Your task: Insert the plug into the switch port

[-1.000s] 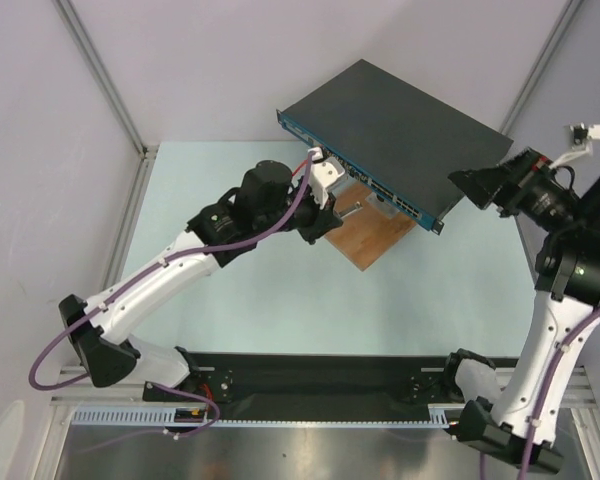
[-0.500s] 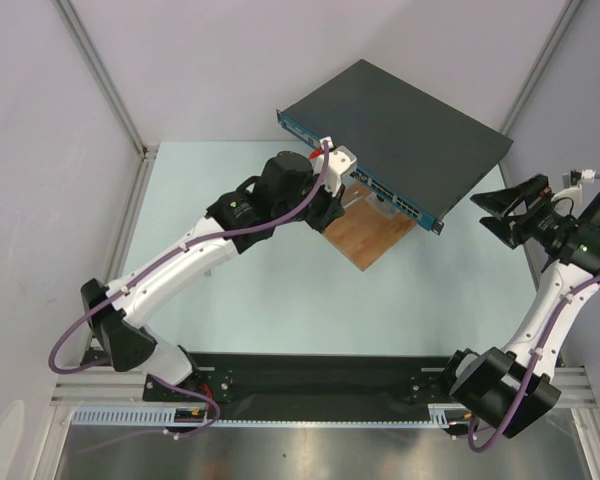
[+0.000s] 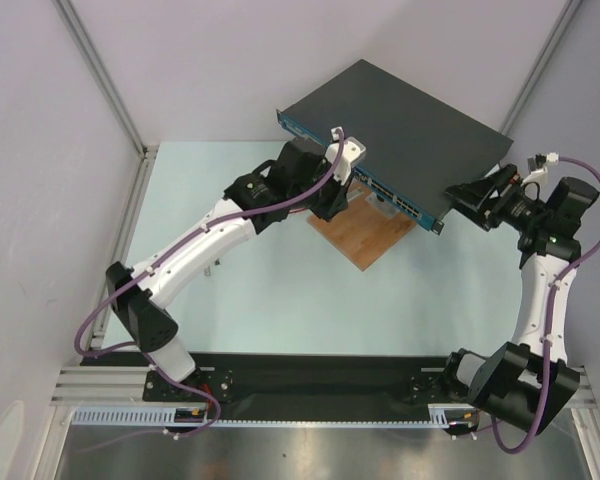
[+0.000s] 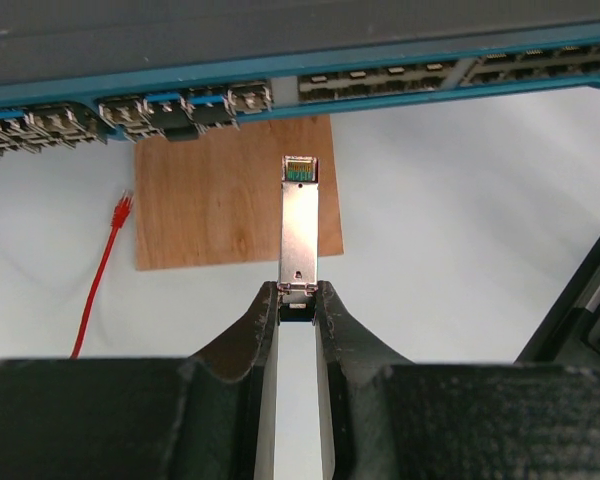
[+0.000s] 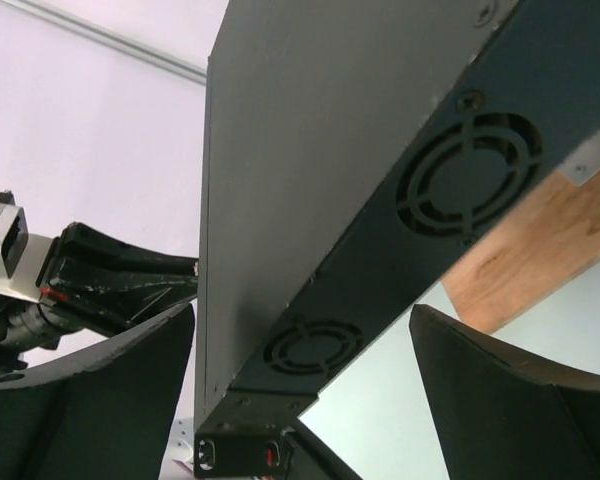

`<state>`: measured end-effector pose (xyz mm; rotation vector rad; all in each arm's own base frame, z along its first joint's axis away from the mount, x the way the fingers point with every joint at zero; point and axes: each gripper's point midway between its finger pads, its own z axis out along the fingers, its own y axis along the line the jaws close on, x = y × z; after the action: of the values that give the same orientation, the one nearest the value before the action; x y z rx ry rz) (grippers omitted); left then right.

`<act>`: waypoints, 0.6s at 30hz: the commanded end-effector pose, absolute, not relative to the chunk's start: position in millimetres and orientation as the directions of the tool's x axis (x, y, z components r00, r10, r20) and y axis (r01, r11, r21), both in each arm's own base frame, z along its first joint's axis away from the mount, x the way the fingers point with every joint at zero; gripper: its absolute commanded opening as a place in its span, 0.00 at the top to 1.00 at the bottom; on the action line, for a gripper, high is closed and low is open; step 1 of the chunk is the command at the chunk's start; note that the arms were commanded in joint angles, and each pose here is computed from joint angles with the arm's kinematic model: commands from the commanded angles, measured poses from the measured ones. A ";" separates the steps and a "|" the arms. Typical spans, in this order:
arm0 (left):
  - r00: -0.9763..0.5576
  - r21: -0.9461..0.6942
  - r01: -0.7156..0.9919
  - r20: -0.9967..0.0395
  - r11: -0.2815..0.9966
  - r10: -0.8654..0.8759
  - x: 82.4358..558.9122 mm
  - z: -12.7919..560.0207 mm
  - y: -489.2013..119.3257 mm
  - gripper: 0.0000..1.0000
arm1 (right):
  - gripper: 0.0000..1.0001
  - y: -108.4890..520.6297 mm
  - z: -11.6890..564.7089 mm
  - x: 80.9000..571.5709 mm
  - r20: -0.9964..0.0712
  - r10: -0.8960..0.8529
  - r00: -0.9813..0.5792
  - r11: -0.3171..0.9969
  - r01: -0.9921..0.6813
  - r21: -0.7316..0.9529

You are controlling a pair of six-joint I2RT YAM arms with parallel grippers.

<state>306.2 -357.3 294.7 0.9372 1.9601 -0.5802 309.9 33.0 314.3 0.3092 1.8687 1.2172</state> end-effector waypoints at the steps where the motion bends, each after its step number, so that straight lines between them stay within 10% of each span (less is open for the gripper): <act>1: -0.317 -0.049 0.800 -0.881 0.598 0.351 311.5 319.6 -362.7 1.00 | 0.06 38.5 323.4 320.9 -0.565 0.597 -0.569 0.497 -0.290 0.818; 5: -0.323 -0.041 0.790 -0.876 0.611 0.359 319.6 318.9 -365.9 1.00 | 0.27 46.0 322.4 322.5 -0.561 0.594 -0.578 0.489 -0.295 0.821; 12: -0.340 -0.049 0.789 -0.865 0.613 0.369 323.1 312.4 -369.5 1.00 | 0.99 47.1 320.1 323.4 -0.561 0.598 -0.573 0.496 -0.286 0.820; 18: -0.364 -0.068 0.773 -0.862 0.630 0.353 327.7 310.3 -367.1 1.00 | 1.00 50.5 317.9 319.3 -0.562 0.592 -0.577 0.500 -0.284 0.818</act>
<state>321.3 -364.7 287.6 0.9368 2.0063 -0.5659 313.8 45.4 302.6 0.5802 1.9084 1.3767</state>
